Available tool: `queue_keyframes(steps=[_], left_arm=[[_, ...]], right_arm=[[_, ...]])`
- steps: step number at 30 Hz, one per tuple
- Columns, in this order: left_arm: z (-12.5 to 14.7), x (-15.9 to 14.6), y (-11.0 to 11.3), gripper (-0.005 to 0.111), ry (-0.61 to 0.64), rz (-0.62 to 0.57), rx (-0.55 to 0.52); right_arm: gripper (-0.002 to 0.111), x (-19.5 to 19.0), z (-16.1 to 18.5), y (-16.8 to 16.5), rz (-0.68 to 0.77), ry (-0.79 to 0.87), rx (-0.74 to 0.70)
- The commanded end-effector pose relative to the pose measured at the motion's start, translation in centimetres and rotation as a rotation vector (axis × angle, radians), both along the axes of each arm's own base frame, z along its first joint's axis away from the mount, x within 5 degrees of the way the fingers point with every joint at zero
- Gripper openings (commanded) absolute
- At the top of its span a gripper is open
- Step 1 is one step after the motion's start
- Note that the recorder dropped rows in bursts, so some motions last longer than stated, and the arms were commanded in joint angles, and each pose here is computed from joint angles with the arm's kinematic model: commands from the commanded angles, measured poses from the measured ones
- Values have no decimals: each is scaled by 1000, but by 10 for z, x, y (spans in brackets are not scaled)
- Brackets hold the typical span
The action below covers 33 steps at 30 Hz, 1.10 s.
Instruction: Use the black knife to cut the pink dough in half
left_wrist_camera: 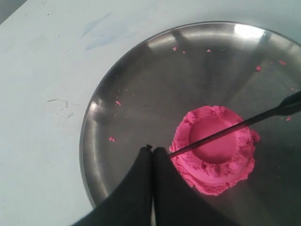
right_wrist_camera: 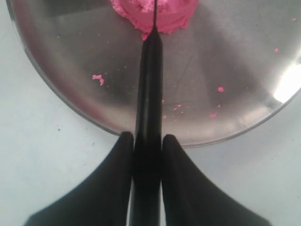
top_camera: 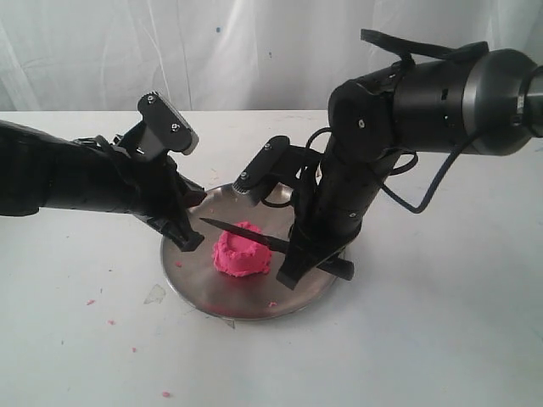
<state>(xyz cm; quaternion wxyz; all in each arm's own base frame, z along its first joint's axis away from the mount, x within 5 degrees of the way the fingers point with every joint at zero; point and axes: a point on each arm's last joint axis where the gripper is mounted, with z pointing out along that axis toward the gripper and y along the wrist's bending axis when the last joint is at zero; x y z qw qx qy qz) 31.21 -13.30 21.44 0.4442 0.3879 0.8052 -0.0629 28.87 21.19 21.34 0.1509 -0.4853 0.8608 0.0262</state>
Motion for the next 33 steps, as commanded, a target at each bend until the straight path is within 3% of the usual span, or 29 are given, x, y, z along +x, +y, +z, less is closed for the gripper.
queue_keyframes(steps=[1,9,19,25,29,33], left_arm=[[-1,1,0,0,15,13,-25],[-2,24,-4,0,58,152,-113],[-39,51,-17,0,158,160,-129],[-38,53,-12,0,155,181,-134],[-27,56,0,0,165,197,-205],[-23,57,17,0,283,158,-404]], right_arm=[[0,2,-7,-2,0,17,-10],[0,4,-13,-1,-1,24,-15],[0,4,-13,-1,-1,22,-14],[0,5,-13,-1,1,22,-14],[0,5,-14,0,8,18,-14],[0,5,-14,0,15,15,-13]])
